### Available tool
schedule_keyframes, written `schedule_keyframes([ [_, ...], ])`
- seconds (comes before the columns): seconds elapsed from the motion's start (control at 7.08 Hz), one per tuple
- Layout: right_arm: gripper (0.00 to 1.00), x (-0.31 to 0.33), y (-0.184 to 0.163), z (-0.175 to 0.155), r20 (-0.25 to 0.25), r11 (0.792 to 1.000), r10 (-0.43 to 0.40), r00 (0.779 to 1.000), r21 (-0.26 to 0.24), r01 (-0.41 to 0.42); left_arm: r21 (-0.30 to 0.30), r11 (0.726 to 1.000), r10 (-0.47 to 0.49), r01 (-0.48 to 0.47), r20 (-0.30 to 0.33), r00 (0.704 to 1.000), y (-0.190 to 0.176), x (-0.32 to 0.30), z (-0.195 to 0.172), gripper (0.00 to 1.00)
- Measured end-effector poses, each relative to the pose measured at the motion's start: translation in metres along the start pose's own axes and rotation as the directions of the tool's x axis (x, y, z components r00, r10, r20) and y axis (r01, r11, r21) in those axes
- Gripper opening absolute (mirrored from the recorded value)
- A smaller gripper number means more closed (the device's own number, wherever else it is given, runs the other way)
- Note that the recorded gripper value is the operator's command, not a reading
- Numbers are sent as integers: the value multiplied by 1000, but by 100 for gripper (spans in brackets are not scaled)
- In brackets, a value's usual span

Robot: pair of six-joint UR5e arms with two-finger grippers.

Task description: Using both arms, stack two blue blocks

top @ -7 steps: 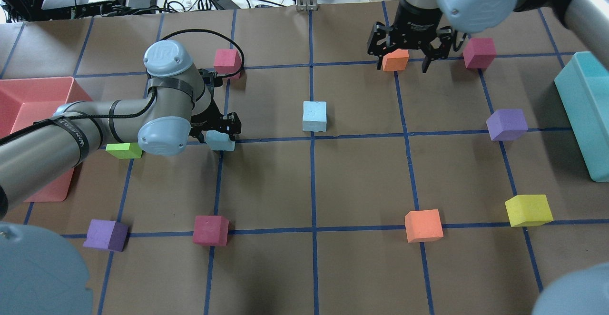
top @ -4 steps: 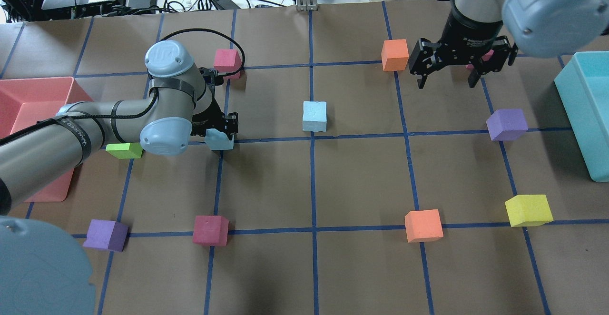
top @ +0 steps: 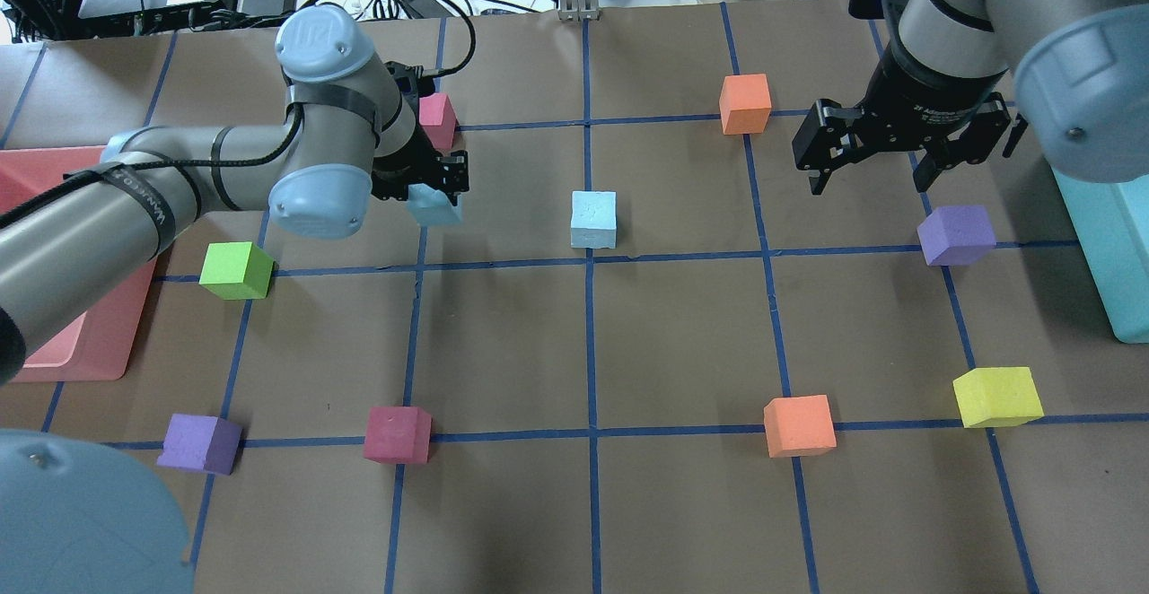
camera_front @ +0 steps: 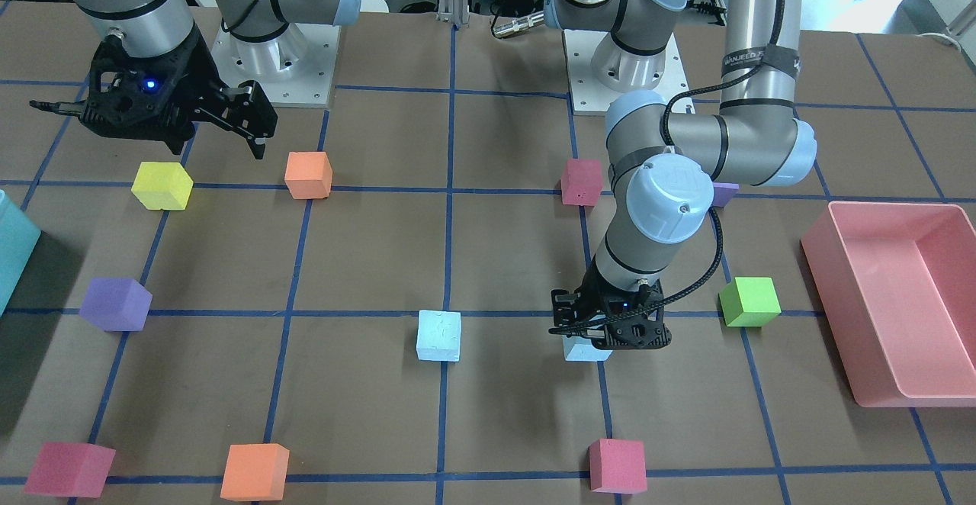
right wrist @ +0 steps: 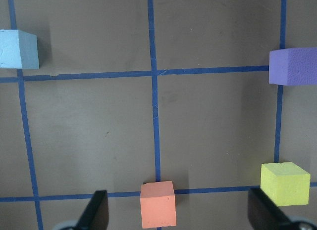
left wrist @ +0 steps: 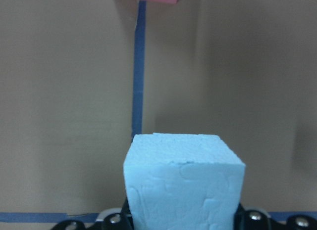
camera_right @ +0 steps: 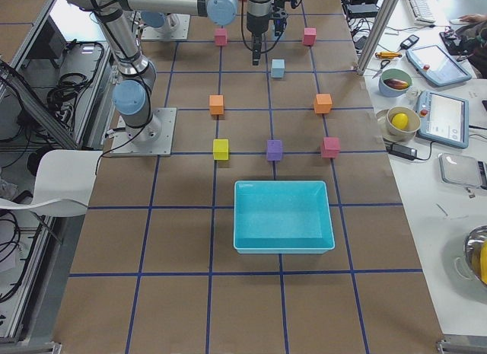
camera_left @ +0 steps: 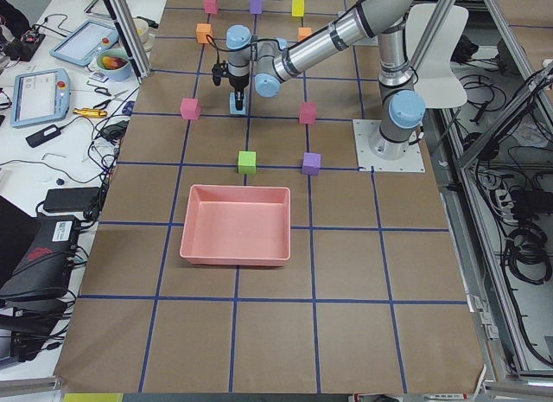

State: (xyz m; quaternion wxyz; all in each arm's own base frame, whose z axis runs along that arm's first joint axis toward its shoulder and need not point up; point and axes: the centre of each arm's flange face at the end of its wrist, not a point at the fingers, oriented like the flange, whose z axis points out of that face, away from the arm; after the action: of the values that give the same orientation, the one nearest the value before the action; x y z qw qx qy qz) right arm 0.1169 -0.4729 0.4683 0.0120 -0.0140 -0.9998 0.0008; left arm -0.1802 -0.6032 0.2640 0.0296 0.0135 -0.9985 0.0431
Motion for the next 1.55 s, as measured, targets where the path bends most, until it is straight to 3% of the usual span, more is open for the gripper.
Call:
schedule_keyframes([
  [0.42, 100, 1, -1, -11, -12, 1000, -7, 1000, 1, 7, -65, 995, 72, -72, -1, 997, -20, 83, -32, 51],
  [0.99, 100, 1, 0, -11, -16, 1000, -9, 1000, -2, 9, -97, 995, 44, -37, 72, 996, -17, 190, -6, 51],
  [1.55, 100, 0, 0, -9, -17, 1000, -7, 1000, -5, 7, -125, 991, 58, -47, 86, 995, -4, 216, 19, 51],
])
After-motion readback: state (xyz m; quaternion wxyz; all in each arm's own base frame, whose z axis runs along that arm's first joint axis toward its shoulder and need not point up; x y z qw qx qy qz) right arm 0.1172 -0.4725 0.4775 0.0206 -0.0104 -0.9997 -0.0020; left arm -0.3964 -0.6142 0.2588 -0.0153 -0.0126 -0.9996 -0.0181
